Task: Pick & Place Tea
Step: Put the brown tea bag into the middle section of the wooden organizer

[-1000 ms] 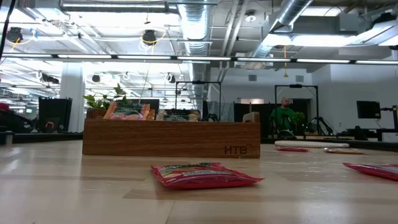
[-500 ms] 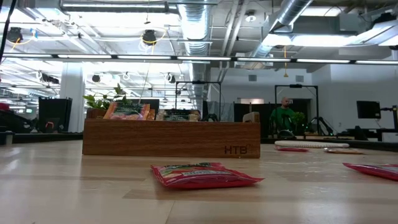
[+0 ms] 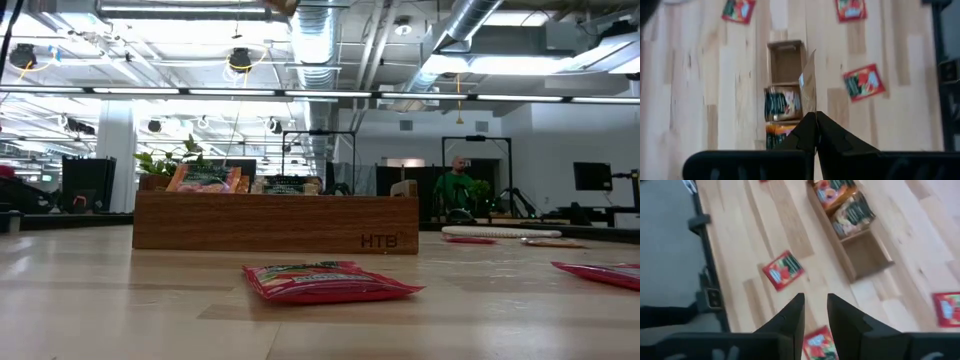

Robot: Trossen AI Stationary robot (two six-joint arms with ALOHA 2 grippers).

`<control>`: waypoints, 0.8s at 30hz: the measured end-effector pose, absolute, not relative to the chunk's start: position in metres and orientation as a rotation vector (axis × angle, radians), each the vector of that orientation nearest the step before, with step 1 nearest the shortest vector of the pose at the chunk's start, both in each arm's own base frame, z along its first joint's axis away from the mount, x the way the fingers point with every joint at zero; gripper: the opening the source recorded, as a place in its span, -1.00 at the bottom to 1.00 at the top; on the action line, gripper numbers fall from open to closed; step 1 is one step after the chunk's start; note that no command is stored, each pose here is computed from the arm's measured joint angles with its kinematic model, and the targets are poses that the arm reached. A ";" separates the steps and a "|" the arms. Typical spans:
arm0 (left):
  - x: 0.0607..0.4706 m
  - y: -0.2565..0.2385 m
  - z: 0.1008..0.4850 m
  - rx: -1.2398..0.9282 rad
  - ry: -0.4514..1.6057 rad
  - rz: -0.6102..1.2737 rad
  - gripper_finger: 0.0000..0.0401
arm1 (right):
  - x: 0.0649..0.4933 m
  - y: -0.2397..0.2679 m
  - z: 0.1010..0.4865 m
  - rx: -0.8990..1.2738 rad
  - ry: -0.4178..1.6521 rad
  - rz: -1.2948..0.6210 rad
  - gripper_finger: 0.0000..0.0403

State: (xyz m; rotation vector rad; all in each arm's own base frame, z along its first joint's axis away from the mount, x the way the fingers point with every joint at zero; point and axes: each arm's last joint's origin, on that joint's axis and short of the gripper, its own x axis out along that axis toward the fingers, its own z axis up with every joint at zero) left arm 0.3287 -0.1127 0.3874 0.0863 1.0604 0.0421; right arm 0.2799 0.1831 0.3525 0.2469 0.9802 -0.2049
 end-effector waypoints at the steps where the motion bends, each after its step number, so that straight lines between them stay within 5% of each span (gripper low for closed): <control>1: 0.331 -0.114 0.383 0.098 1.081 0.042 -1.00 | 0.277 0.186 0.351 0.226 0.976 -0.215 -0.63; 24: 0.398 -0.073 0.252 0.273 1.689 -0.064 -1.00 | 0.188 0.224 0.393 0.139 0.447 -0.348 -0.64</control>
